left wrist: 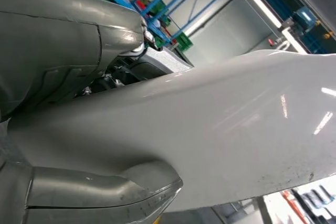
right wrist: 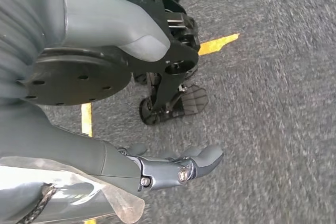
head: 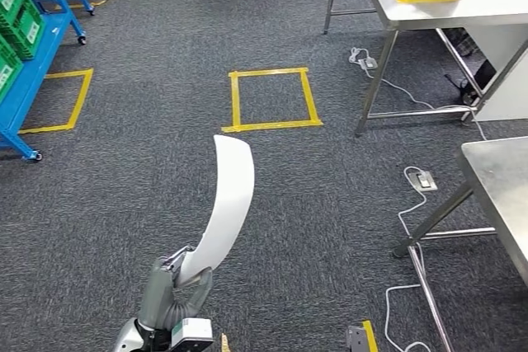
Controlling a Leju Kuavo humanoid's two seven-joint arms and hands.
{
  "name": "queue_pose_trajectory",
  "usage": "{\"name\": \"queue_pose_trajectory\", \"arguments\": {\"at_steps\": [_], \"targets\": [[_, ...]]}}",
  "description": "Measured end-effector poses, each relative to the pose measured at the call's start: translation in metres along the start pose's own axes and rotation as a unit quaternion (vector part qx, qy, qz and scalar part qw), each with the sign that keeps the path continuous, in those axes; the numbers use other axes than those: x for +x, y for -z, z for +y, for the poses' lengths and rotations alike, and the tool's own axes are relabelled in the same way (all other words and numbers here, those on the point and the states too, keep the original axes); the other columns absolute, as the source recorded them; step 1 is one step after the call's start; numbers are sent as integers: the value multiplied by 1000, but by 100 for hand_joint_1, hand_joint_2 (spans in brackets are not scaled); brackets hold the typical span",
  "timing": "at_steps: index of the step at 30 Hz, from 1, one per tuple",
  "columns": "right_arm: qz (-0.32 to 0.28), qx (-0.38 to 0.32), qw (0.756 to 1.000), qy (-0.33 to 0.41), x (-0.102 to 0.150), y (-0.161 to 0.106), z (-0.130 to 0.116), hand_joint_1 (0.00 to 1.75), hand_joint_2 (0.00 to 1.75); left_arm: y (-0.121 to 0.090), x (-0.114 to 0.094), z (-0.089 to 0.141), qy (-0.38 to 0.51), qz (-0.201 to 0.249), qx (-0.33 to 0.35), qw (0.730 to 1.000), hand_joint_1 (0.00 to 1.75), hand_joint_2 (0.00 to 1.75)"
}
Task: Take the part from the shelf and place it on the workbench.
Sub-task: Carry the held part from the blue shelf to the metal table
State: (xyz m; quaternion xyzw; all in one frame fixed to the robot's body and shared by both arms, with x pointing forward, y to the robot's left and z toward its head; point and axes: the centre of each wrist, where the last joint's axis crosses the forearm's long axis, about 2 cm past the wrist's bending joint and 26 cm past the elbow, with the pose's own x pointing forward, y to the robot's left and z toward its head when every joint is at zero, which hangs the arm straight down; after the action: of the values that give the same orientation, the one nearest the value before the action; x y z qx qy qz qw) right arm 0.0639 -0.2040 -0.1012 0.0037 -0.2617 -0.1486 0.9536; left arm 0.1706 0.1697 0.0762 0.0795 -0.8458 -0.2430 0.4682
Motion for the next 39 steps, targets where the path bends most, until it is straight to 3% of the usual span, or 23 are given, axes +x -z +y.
{"name": "queue_pose_trajectory", "arguments": {"at_steps": [25,39], "targets": [[-4,-3,1000,3,2,1,1,0,175,-3,-1,1,2,2,-2,1000,175,175],[-97,-66,993,-11,0,0,-3,0,175,-7,1,2,8,10,4,1000,175,175]]}}
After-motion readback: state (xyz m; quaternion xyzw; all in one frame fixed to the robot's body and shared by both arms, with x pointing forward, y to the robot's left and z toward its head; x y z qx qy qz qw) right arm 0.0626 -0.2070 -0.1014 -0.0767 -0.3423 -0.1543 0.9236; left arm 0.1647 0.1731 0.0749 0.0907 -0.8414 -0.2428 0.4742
